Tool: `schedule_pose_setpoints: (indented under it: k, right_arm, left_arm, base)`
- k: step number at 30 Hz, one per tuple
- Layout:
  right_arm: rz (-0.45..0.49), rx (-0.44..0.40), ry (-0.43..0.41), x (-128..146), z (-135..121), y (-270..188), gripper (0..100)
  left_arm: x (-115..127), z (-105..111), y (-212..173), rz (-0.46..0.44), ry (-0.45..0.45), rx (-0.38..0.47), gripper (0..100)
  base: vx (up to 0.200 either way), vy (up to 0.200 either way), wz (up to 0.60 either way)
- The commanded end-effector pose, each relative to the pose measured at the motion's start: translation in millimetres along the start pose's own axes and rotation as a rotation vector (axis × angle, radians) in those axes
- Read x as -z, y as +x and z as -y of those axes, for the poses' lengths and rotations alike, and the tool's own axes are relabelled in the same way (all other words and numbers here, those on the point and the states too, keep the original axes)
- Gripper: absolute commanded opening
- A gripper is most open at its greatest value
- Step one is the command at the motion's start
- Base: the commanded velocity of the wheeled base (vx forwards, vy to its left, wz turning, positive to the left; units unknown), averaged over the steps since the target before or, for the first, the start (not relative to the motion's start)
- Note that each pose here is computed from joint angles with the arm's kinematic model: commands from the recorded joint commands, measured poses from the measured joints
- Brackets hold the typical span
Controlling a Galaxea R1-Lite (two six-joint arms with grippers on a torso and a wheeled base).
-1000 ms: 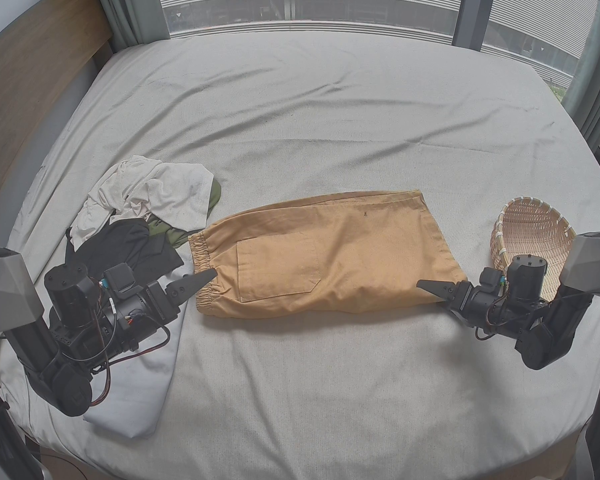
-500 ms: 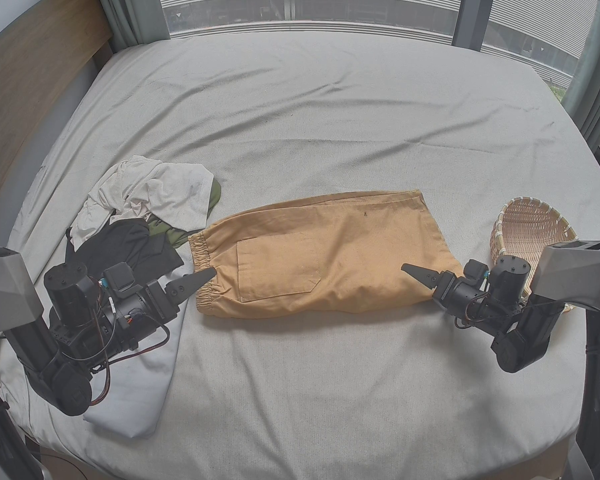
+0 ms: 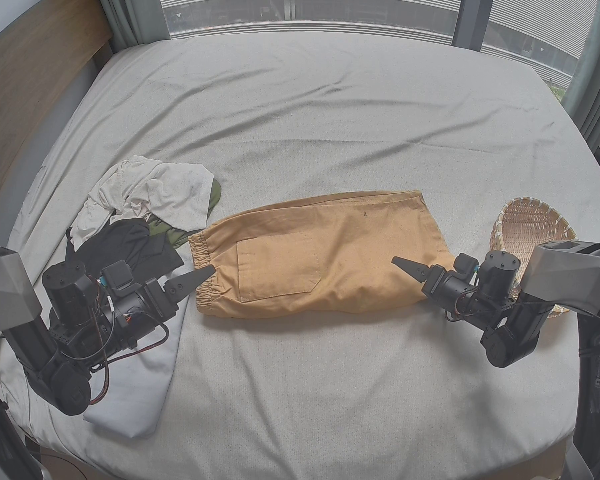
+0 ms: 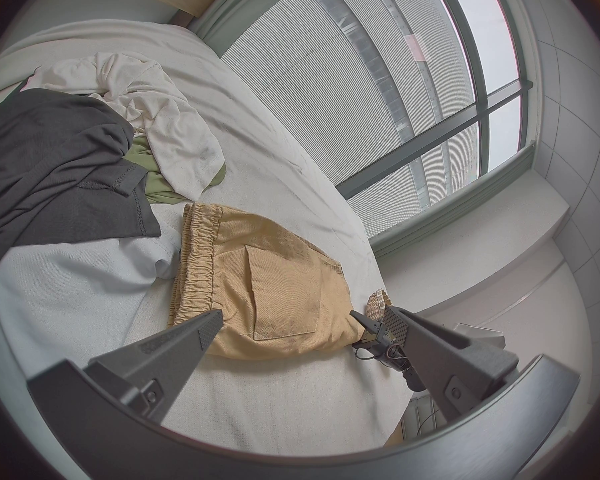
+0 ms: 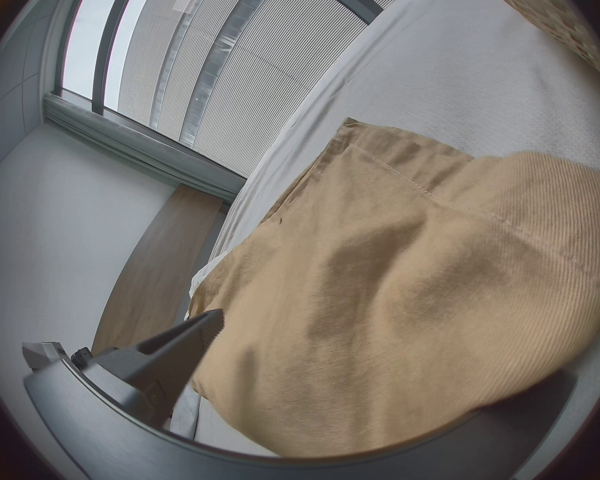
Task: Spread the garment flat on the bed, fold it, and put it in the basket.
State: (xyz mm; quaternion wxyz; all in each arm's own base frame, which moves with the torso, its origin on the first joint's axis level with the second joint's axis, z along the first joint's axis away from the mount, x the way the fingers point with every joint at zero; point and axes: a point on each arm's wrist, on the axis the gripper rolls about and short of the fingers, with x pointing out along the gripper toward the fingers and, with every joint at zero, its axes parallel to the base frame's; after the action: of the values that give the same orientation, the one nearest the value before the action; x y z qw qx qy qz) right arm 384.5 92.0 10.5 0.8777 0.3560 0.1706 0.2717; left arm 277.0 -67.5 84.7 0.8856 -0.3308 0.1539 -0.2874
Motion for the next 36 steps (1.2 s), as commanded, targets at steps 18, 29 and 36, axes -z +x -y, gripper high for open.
schedule_pose_setpoints:
  k: [18,29,36]
  right_arm:
    - [-0.069,0.019,-0.108,14,-18,-25,0]
    - [-0.14,0.083,-0.204,25,-26,-69,0]
    - [-0.186,0.14,-0.233,34,-23,-97,0]
  left_arm:
    - [2,-1,1,-0.01,-0.005,-0.001,100]
    - [8,-9,4,-0.026,-0.02,-0.025,100]
    - [20,-20,10,-0.069,-0.04,-0.056,100]
  base:
    - [0.0,0.0,0.0]
    - [0.0,0.0,0.0]
    - [0.0,0.0,0.0]
